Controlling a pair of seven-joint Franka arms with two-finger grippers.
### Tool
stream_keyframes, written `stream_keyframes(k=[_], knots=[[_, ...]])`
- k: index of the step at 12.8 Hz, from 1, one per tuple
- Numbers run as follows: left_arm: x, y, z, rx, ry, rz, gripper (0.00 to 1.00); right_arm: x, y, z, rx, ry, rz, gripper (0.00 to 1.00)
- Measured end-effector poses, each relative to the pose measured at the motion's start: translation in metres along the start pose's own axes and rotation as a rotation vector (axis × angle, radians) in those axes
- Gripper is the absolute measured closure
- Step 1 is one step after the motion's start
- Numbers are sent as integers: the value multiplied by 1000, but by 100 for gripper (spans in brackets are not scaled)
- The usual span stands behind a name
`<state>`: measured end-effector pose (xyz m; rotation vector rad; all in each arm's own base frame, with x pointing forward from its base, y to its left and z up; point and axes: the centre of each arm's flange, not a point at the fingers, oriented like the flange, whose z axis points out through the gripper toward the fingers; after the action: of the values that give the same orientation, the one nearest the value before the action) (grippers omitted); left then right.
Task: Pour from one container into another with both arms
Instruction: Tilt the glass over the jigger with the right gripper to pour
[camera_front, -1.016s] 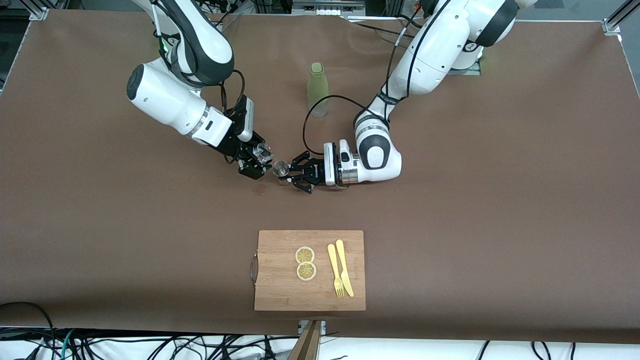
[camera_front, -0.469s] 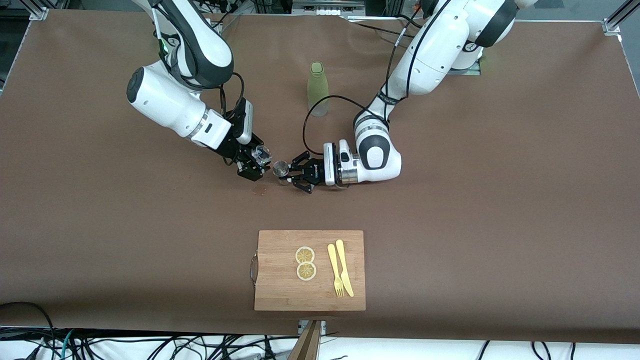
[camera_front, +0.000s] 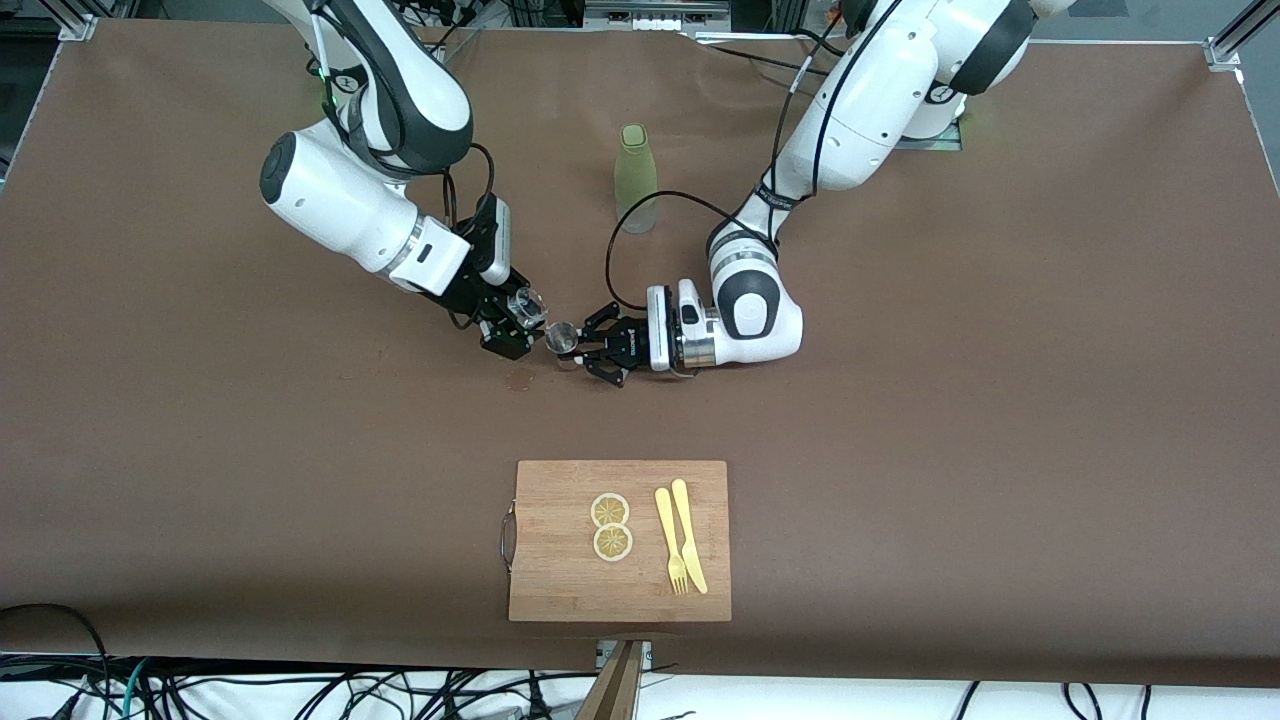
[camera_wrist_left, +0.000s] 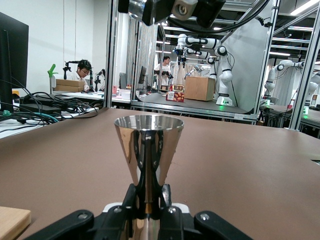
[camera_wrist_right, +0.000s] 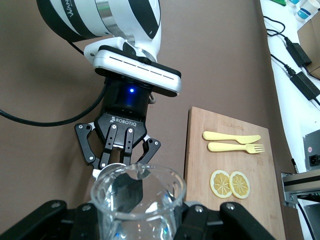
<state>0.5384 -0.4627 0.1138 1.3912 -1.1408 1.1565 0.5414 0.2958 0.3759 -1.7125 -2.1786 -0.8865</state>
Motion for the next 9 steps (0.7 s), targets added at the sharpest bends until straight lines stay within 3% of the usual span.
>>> stream_keyframes(k=[9], knots=[[0,0,0,-1,0,1,79,6,-1,2,-5,-13,-30,76]])
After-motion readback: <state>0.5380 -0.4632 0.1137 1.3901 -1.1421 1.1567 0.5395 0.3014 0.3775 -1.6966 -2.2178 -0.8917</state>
